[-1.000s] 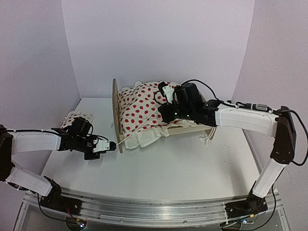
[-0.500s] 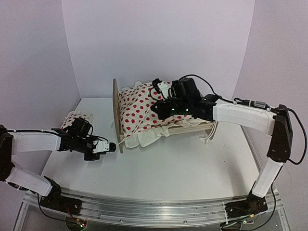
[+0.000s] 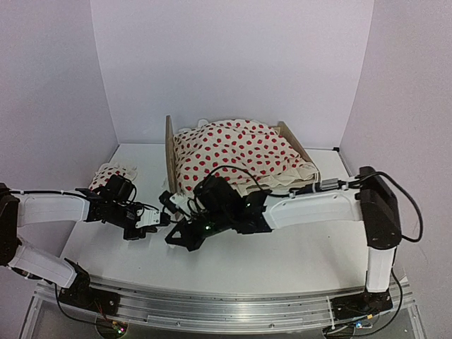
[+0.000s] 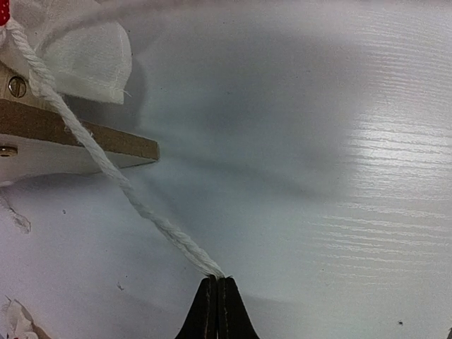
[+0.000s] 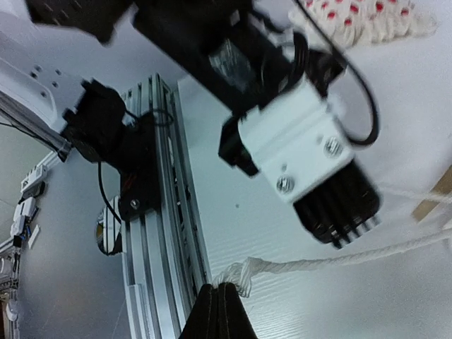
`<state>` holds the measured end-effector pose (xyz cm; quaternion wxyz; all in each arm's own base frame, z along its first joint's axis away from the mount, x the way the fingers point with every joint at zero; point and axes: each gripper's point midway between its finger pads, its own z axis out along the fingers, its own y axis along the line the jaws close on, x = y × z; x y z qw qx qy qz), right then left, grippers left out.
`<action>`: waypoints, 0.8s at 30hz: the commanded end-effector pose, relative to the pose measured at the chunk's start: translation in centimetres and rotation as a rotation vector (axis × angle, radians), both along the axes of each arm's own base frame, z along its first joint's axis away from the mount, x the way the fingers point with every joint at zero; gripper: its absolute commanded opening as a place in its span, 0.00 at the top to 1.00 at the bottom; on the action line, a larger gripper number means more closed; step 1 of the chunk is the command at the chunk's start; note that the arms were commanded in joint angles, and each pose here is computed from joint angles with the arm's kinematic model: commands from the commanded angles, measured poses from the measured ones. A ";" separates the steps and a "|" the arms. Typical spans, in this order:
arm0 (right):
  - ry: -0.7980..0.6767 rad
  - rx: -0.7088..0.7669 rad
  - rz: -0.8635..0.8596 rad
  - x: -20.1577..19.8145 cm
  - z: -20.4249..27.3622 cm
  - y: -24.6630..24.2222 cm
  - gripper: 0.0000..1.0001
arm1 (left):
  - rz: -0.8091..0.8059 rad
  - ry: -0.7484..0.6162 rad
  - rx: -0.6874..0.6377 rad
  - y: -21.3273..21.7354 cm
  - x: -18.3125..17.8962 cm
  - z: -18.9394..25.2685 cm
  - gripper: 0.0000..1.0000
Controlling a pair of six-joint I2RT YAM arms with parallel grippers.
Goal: Set up the pet bed
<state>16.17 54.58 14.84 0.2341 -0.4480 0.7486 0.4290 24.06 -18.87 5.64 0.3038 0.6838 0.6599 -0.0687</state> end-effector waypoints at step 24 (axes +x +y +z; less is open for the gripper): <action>0.097 -0.352 -1.216 20.8 6.8 -37.2 0.47 | -0.303 -0.114 -0.289 -13.2 -6.9 16.3 0.47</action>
